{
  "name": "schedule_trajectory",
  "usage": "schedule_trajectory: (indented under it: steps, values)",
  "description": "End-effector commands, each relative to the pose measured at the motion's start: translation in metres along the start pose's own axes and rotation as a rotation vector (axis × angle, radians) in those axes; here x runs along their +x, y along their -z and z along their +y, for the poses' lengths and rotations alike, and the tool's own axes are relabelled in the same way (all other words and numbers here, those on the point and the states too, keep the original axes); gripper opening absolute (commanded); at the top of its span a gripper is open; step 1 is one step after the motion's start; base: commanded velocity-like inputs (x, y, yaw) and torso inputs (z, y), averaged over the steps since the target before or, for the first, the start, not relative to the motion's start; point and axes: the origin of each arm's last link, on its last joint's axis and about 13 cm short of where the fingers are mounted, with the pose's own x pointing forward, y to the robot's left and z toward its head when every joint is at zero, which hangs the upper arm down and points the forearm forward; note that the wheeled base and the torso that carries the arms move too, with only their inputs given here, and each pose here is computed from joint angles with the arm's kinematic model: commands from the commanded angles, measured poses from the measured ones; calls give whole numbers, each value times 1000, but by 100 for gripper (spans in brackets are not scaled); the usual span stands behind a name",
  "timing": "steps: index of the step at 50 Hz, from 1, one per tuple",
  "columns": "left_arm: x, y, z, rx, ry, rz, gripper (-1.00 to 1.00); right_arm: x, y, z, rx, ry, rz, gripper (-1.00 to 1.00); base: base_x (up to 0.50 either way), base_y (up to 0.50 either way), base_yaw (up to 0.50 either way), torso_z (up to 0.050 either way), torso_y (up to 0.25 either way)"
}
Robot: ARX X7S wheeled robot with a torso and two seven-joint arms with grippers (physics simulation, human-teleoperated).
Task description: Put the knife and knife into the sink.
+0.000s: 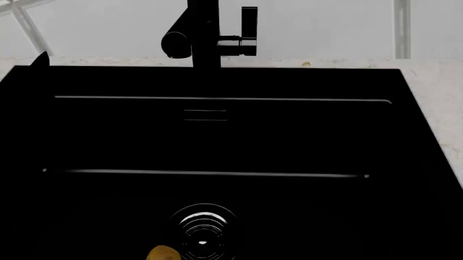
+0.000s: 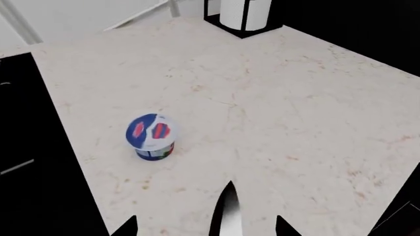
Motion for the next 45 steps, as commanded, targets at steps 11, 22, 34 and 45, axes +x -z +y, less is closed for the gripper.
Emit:
schedule_trajectory:
  steps: [11,22,34,45]
  values:
    - [0,3,1,-7,3,7,100,-2,23,-2,-53,15,106,100,0,0,0,0,0]
    - [3,7,1,-5,3,16,100,1,36,-1,-73,20,146,100,0,0,0,0,0]
    - [5,10,0,-5,6,23,100,2,50,-7,-70,21,180,100,0,0,0,0,0]
    - [6,10,0,-3,7,27,100,9,65,-12,-77,21,213,100,0,0,0,0,0]
